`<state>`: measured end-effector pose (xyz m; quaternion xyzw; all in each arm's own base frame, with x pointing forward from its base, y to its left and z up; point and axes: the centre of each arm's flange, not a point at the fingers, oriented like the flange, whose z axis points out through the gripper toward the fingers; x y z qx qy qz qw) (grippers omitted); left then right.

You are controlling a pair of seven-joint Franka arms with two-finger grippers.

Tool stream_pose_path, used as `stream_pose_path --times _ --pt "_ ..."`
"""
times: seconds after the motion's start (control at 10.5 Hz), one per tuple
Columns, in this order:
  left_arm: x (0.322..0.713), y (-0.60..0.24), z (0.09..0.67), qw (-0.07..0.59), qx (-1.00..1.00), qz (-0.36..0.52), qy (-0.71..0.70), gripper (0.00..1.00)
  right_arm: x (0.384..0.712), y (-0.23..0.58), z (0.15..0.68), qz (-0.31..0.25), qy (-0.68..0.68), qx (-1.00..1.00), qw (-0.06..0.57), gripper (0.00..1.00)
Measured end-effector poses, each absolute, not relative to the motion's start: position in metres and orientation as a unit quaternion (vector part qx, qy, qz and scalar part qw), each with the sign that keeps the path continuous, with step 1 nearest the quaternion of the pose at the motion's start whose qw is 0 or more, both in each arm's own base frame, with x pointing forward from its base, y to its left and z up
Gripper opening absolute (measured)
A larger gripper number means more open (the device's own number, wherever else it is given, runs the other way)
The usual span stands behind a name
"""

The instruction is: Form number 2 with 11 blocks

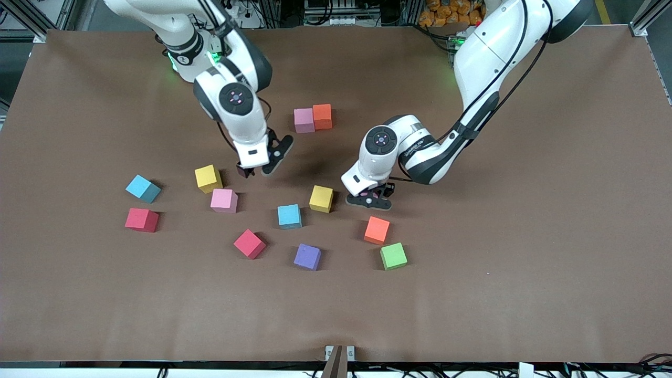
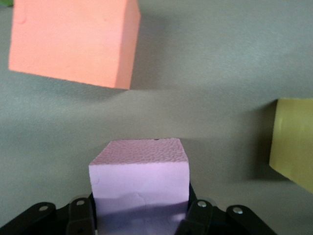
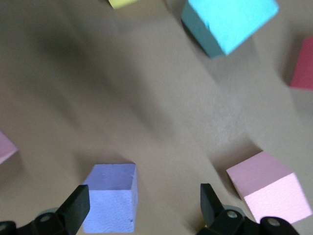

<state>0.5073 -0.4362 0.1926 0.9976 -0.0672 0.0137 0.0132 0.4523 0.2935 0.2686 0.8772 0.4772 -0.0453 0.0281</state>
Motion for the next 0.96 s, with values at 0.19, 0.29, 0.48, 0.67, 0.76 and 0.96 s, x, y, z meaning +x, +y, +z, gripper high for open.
stream_pose_path --times 0.19,0.29,0.48,0.67,0.76,0.96 --pt "0.504 -0.437 0.194 -0.003 1.000 0.003 -0.005 0.59 0.439 0.284 0.249 -0.052 0.471 0.880 0.021 1.00" --pt "0.499 -0.442 0.199 -0.007 0.999 -0.002 0.046 0.59 0.434 0.282 0.243 -0.049 0.471 0.881 0.017 1.00" --pt "0.479 -0.464 0.212 -0.003 0.987 -0.010 0.161 0.59 0.423 0.277 0.232 -0.050 0.469 0.882 0.013 1.00" --pt "0.455 -0.485 0.221 -0.010 0.961 -0.023 0.276 0.59 0.416 0.279 0.227 -0.050 0.461 0.886 0.002 1.00" --pt "0.441 -0.494 0.225 -0.021 0.943 -0.030 0.331 0.59 0.412 0.280 0.224 -0.045 0.462 0.886 0.000 1.00" --pt "0.415 -0.502 0.229 -0.050 0.910 -0.035 0.410 0.59 0.405 0.277 0.218 -0.044 0.462 0.886 -0.002 1.00"
